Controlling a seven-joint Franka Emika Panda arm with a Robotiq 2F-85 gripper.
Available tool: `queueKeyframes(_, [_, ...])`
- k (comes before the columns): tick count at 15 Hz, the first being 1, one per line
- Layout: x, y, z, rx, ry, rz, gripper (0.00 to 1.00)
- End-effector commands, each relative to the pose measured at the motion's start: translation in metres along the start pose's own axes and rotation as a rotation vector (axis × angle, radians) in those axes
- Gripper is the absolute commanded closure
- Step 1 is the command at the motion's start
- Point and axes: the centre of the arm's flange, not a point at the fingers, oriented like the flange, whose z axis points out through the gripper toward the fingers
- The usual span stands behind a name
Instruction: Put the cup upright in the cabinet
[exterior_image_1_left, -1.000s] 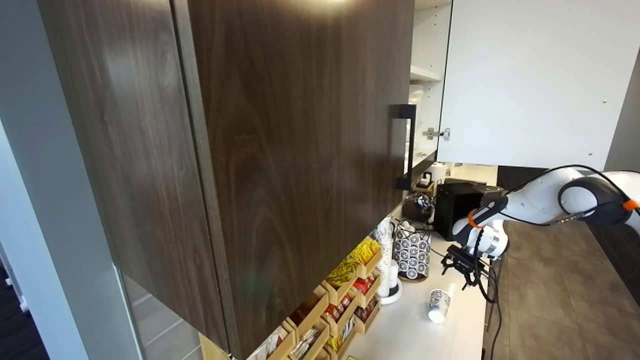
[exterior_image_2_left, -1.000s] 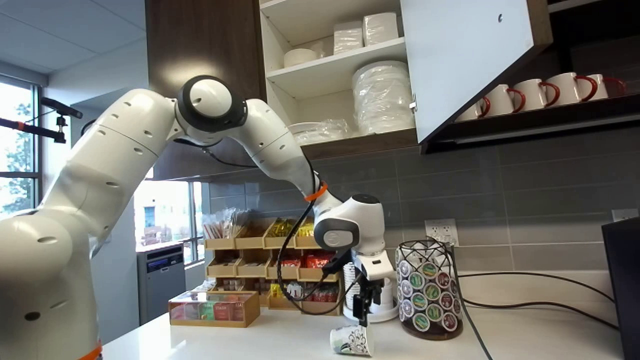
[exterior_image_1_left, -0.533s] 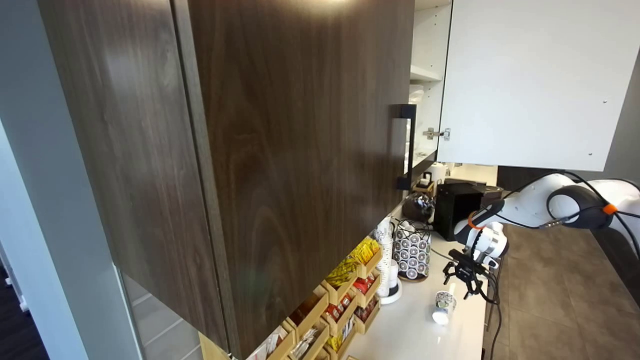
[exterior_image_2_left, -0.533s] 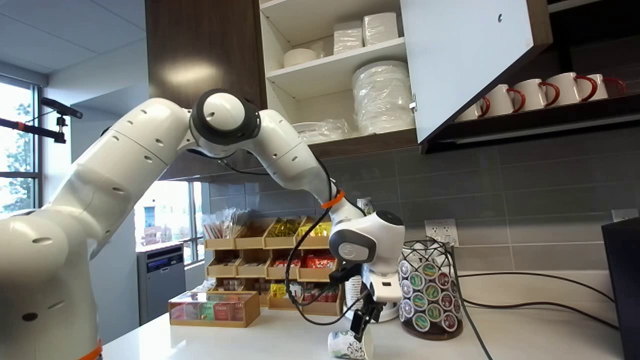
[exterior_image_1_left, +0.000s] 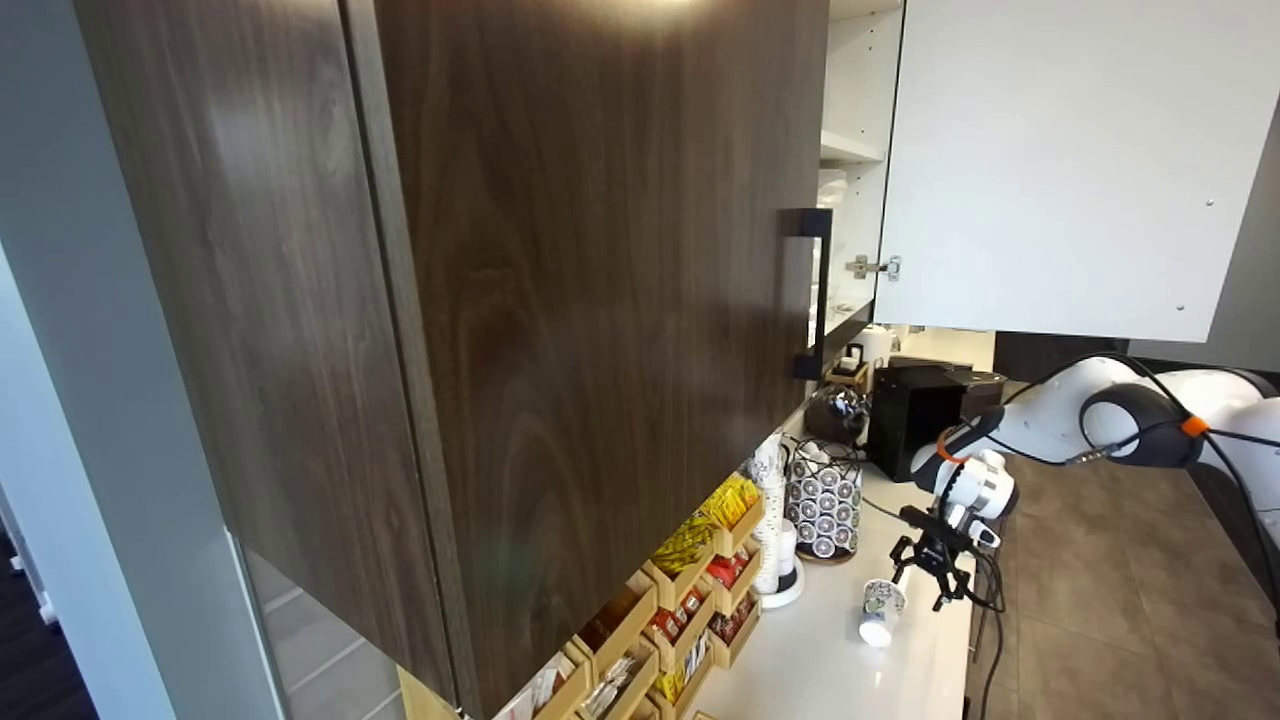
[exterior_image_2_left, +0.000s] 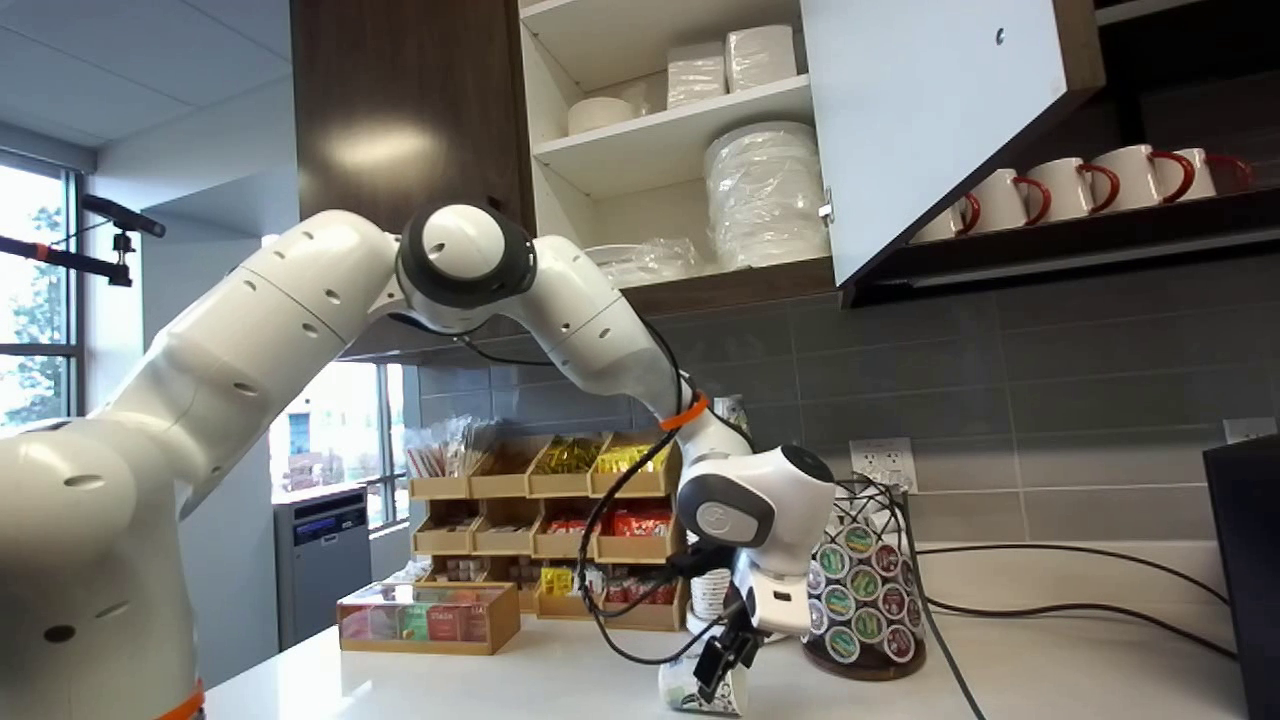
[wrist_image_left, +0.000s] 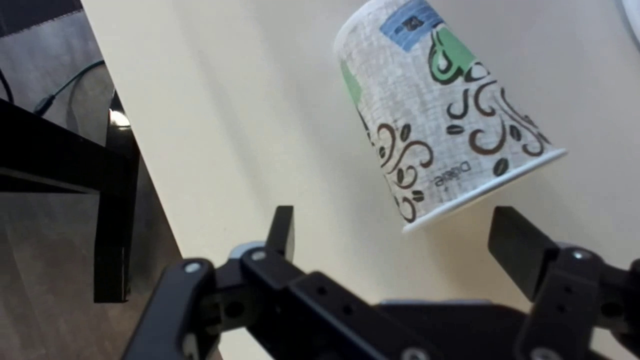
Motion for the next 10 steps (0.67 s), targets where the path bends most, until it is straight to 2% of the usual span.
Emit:
queueKeyframes(1, [0.013, -0.012, 0.015, -0.007, -0.084, 0.036, 0.0])
queueKeyframes(2, [0.014, -0.014, 0.018, -0.011, -0.102, 0.038, 0.03])
queueKeyframes(4, [0.015, -0.016, 0.022, -0.017, -0.136, 0.043, 0.28])
queueKeyframes(5, [0.016, -0.017, 0.024, -0.017, -0.15, 0.043, 0.3])
queueKeyframes(8, [0.018, -0.019, 0.027, -0.013, -0.174, 0.049, 0.56])
queueKeyframes(10, [0.02, -0.02, 0.028, 0.001, -0.183, 0.052, 0.69])
